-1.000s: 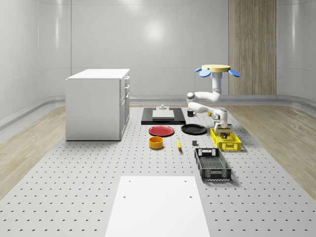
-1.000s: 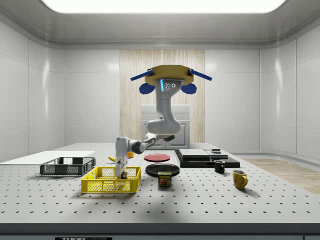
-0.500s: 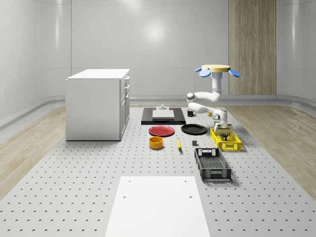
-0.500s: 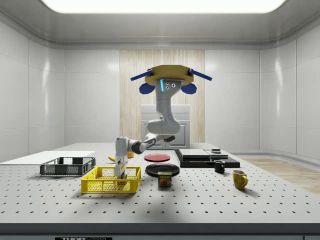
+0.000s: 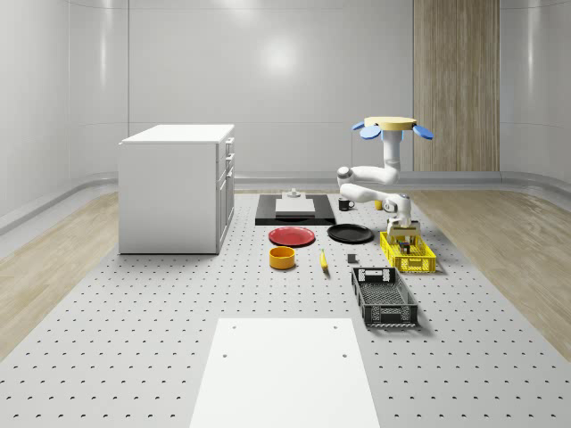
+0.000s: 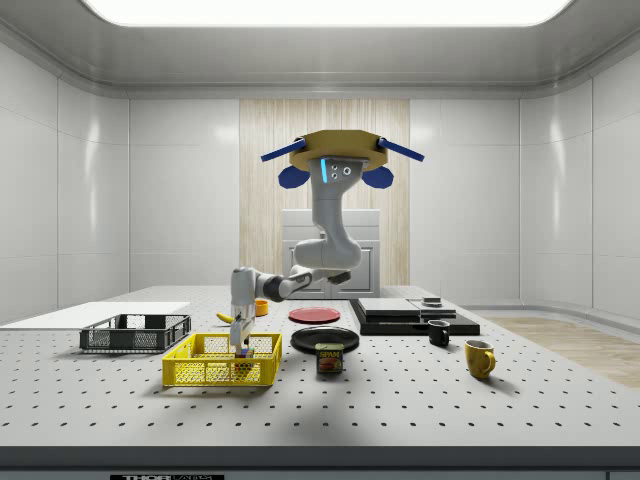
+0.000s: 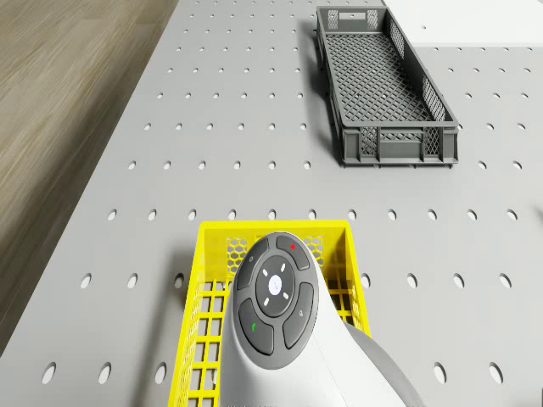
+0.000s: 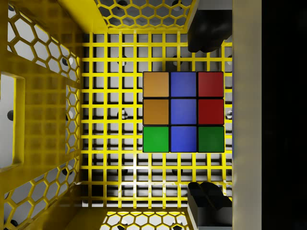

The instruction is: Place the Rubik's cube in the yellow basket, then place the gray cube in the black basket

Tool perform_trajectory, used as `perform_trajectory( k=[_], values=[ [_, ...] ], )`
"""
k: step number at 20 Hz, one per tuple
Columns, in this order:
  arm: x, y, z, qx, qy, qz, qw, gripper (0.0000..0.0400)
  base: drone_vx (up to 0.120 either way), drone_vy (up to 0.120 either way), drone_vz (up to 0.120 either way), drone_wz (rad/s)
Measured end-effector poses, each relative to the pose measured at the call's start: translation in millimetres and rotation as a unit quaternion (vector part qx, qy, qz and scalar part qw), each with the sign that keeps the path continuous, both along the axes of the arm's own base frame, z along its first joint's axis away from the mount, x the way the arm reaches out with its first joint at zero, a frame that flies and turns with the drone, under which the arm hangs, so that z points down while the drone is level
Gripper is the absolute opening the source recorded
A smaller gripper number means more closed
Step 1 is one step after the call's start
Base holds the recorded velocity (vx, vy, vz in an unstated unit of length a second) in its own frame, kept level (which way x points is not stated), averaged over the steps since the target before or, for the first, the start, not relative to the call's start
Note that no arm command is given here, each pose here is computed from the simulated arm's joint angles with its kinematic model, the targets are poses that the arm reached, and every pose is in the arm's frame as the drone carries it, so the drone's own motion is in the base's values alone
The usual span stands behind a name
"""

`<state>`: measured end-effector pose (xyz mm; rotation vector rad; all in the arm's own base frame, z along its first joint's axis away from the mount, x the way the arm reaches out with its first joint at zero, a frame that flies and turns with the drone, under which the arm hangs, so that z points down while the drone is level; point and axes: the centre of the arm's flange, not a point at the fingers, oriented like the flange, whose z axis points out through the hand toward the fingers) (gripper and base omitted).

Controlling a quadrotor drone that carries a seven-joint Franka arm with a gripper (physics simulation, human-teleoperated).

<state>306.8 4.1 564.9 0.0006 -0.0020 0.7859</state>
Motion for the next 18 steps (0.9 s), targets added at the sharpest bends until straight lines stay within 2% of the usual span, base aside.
perform_trajectory(
  k=[3,6,11,18],
  values=[
    [0.0,0.0,-2.1,0.0,0.0,0.0,1.0,0.04,0.093,0.0,0.0,0.0],
    [0.0,0.0,-3.1,0.0,0.0,0.0,1.0,0.04,0.013,0.0,0.0,0.0],
    [0.0,0.0,-3.8,0.0,0.0,0.0,1.0,0.04,0.0,0.0,0.104,0.0],
    [0.0,0.0,-4.1,0.0,0.0,0.0,1.0,0.04,0.0,-0.12,0.0,0.0]
  ],
)
